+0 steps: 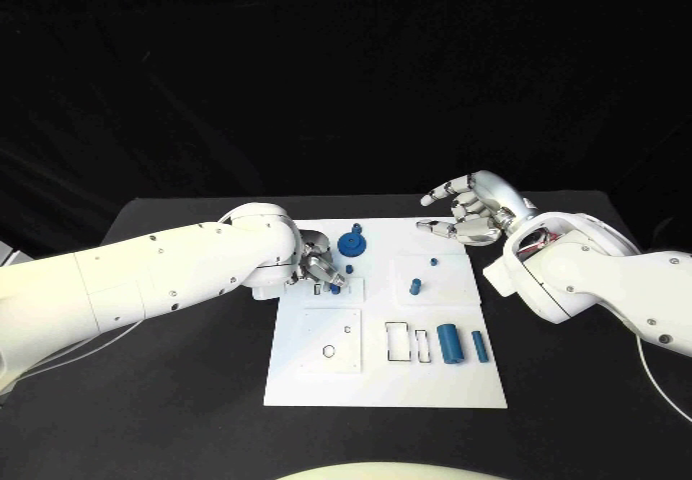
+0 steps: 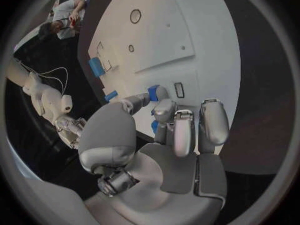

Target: Assemble the parts on the task board

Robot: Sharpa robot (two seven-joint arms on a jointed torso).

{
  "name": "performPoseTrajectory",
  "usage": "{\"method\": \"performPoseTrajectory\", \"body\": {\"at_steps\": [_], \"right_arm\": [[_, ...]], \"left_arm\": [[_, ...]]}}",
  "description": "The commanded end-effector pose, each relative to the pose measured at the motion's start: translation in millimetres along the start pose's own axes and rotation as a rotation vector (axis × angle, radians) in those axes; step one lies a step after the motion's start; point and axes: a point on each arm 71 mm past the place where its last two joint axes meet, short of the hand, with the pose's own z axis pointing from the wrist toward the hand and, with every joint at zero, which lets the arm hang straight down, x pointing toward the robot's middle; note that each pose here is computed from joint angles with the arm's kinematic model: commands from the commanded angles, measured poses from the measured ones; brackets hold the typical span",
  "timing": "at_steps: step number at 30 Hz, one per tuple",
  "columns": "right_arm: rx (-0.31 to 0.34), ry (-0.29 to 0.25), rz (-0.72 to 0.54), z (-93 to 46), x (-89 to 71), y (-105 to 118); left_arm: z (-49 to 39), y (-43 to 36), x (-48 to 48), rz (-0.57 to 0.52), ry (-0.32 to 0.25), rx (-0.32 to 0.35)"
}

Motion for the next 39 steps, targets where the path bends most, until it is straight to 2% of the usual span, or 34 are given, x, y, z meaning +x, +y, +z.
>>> {"method": "performPoseTrajectory", "body": {"at_steps": [1, 15, 24, 31, 39], "right_arm": [[-0.008, 0.011, -0.004, -0.3, 0.9, 0], [-0.007, 0.01, -0.004, -0.5, 0.4, 0], [-0.006, 0.01, -0.003, -0.8, 0.3, -1], [-0.004, 0.009, -0.004, -0.9, 0.0, -1], [-0.002, 0.009, -0.003, -0.8, 0.0, -2]], "left_arm": [[1.0, -0.7, 4.6, 0.005, 0.033, 0.004], [1.0, 3.1, 2.6, 0.0, 0.017, -0.005], [-3.7, 2.6, 0.3, -0.015, 0.001, 0.007], [-13.2, 2.3, -7.5, -0.038, -0.013, 0.027], [-28.5, 2.5, -22.5, -0.074, -0.015, 0.057]]}}
